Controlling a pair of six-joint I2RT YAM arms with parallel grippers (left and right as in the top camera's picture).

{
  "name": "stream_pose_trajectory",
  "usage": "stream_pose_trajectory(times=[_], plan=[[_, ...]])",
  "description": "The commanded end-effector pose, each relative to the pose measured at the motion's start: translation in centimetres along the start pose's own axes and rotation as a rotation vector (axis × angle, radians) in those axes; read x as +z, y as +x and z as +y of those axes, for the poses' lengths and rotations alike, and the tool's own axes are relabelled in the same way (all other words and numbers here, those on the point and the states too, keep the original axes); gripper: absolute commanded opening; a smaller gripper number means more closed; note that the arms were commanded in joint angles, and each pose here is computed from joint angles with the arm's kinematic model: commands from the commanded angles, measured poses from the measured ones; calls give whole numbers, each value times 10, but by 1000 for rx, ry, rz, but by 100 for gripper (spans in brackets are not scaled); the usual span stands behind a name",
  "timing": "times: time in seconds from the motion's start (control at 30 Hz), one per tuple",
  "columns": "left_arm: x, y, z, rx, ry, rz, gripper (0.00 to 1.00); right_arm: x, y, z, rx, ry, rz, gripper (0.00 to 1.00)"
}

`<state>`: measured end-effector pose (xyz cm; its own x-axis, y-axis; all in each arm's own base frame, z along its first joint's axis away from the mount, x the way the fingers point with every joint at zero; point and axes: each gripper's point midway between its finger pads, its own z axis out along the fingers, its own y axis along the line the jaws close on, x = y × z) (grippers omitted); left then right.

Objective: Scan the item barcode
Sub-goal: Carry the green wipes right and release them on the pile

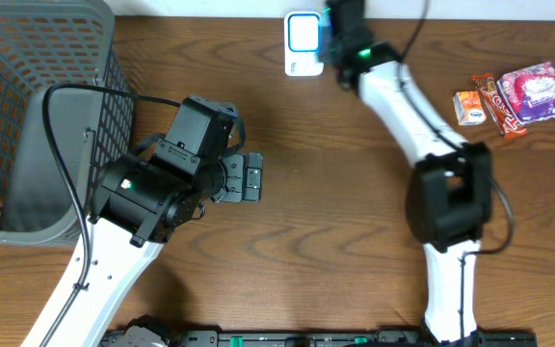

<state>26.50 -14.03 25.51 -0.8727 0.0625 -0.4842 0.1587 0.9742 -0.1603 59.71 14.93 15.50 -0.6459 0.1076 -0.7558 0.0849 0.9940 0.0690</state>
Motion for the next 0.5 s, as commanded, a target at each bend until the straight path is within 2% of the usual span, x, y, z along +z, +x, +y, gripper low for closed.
stream_pose_trajectory(times=[0.0, 0.1, 0.17, 0.37, 0.47], plan=[[-1, 0, 0, 1, -3, -2, 98, -40, -52, -99, -160, 172, -40, 1], [-1, 0, 0, 1, -3, -2, 98, -36, -22, -156, -352, 242, 138, 1], [-1, 0, 0, 1, -3, -2, 98, -35, 1, -198, -390, 279, 262, 1], [-1, 0, 0, 1, -3, -2, 98, -24, 42, -284, -266, 316, 418, 1], [-1, 0, 0, 1, -3, -2, 98, -16, 54, -304, -203, 270, 433, 11]])
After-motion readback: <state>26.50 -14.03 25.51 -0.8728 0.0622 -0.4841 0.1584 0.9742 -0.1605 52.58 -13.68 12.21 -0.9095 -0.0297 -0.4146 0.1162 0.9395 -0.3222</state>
